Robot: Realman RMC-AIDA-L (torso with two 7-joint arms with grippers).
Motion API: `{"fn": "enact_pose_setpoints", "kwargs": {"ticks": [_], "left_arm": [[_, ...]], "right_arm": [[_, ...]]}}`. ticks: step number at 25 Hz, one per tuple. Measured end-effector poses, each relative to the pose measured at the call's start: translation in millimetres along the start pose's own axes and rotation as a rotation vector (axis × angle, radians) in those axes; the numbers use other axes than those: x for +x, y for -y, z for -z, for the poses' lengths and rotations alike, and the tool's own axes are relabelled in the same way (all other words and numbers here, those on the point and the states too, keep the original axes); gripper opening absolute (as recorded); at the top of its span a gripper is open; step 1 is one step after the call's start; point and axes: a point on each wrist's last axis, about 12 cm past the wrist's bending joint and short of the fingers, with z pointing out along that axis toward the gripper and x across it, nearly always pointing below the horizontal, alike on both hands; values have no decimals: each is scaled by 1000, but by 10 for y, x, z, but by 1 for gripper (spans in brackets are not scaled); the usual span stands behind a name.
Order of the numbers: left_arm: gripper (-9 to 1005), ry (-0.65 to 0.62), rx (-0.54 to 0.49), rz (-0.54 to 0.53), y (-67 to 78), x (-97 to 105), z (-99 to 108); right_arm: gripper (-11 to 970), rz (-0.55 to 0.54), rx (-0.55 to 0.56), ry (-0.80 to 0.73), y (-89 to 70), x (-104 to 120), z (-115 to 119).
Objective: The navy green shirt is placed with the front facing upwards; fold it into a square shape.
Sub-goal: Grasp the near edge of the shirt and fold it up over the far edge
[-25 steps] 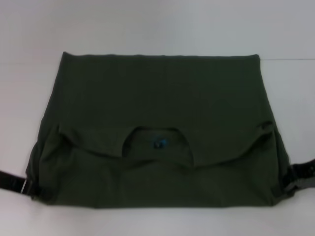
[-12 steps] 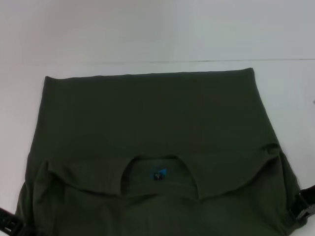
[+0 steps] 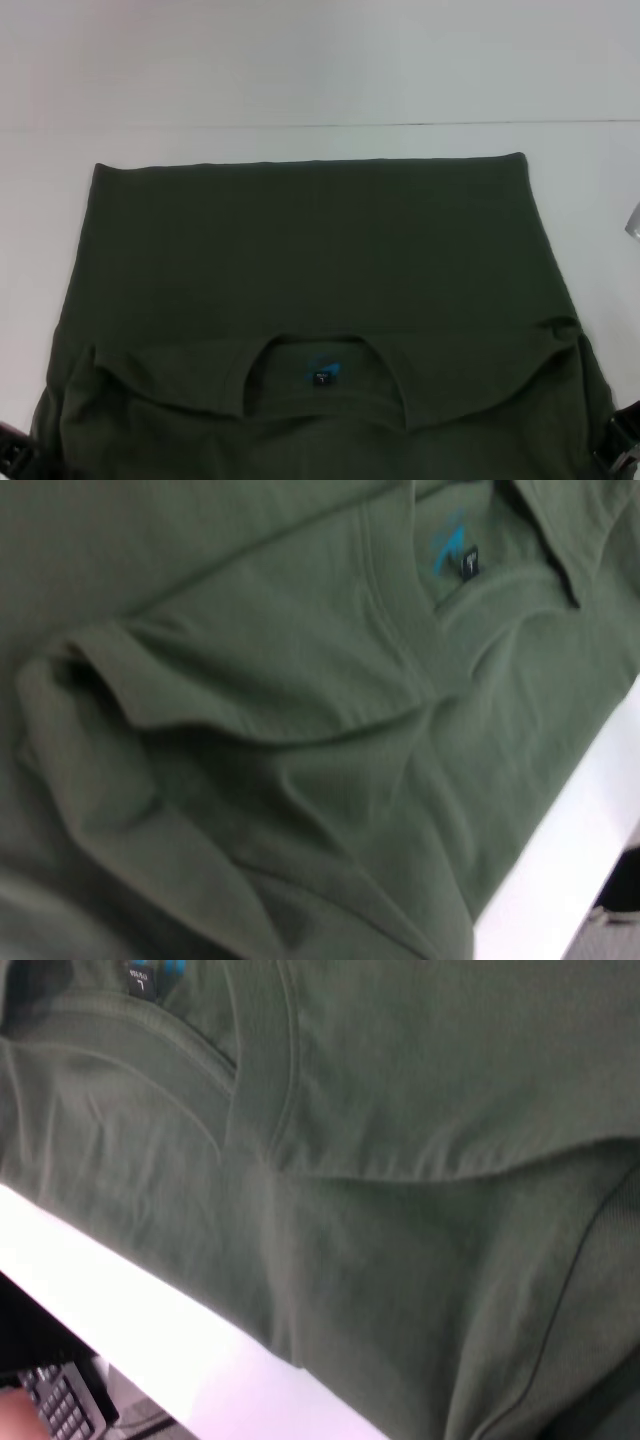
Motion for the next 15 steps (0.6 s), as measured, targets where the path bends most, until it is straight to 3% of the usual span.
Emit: {"fn": "enact_pose_setpoints", "kwargs": {"ticks": [6, 15], "left_arm": [[49, 101, -13, 10, -48, -28, 156], [51, 142, -56, 37, -115, -49, 151]], "right_arm": [[65, -26, -24, 94, 75, 23, 115], [69, -37, -44, 130, 97, 35, 108]]}}
